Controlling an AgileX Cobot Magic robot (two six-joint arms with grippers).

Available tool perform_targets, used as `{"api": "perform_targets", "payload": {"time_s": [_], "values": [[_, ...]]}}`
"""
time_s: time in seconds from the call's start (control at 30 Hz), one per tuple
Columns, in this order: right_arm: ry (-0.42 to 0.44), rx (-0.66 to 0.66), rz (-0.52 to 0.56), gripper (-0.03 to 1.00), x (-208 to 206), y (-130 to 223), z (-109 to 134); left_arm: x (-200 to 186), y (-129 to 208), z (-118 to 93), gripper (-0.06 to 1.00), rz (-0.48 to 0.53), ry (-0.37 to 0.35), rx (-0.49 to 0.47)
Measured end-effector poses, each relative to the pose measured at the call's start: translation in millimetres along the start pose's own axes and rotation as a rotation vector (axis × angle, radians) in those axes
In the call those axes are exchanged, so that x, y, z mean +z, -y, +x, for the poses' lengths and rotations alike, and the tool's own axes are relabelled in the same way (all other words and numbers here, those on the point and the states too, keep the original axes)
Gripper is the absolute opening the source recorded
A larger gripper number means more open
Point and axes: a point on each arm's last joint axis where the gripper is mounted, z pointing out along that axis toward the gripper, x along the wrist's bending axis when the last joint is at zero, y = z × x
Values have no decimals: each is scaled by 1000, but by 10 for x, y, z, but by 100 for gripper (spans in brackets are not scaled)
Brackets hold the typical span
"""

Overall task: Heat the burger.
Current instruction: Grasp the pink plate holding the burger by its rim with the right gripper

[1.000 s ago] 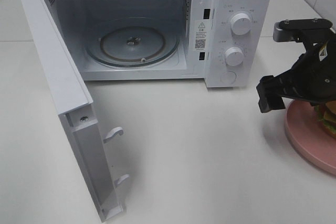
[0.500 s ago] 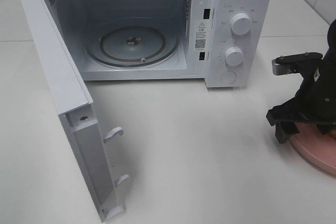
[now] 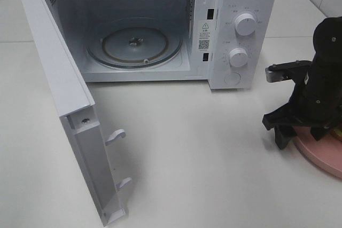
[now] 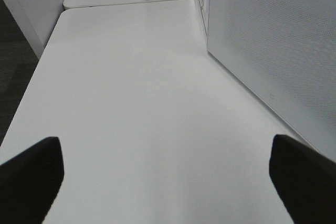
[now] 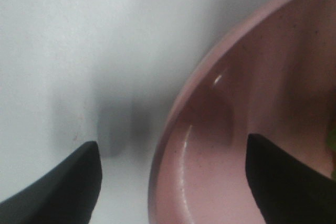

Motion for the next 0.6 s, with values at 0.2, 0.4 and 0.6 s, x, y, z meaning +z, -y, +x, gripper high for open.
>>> {"api": "perform_targets", "payload": {"time_s": [0.2, 0.4, 0.6], "values": [[2, 3, 24, 75, 10, 19, -10, 0, 0, 0, 99, 0, 0, 0], [6, 18, 33, 75, 38, 16, -60, 0, 0, 0, 99, 0, 0, 0], [8, 21, 34, 69, 42, 16, -70, 0, 0, 0, 99, 0, 0, 0]]}}
